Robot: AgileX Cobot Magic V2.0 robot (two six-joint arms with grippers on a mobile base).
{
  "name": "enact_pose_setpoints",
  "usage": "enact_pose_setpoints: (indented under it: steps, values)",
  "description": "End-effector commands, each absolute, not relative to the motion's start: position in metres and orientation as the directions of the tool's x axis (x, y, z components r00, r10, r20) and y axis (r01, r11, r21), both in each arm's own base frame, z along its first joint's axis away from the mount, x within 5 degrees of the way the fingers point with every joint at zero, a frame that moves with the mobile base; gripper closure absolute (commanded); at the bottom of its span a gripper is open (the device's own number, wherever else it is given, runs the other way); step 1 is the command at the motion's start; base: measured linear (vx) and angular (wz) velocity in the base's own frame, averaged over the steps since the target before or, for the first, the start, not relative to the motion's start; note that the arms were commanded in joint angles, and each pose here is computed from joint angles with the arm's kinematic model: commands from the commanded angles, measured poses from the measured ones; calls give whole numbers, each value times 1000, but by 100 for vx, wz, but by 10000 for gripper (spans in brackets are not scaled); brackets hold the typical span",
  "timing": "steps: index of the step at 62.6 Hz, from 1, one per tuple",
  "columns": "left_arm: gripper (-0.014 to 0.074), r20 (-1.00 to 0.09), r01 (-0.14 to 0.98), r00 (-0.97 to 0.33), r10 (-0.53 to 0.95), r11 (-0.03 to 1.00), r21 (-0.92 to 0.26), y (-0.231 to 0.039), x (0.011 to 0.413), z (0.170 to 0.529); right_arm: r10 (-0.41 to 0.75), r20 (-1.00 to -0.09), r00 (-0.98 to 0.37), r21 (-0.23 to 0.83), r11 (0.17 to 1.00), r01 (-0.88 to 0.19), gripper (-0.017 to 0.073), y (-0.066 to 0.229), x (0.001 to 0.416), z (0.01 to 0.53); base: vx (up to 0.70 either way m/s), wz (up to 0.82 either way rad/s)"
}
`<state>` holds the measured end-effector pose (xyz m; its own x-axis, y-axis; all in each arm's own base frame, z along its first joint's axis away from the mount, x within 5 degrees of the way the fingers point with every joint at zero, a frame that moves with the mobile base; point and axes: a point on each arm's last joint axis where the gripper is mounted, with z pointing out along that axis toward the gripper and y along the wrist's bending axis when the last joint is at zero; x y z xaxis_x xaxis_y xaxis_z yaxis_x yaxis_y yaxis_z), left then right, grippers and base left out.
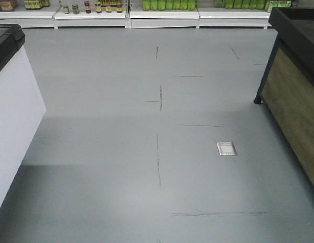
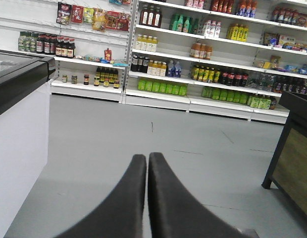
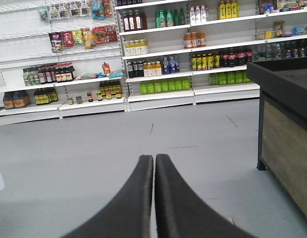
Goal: Pick three apples into basket with both arms
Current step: 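Drive the base forward across the grey floor toward the fruit tables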
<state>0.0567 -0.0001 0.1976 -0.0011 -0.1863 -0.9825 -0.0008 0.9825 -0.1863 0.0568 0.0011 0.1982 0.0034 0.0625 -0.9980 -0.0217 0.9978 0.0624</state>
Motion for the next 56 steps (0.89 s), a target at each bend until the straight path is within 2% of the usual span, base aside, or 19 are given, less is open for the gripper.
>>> enact_pose_setpoints:
  steps: [1,56]
  values:
    - [600,-975,18,104,-197,980,-196,0,55,214,51,-996,78,50,998,-24,564,1,56,201,0,0]
    - [600,-975,18,104,-197,980,-196,0,55,214,51,-996,78,50,998,-24,564,1,56,201,3,2]
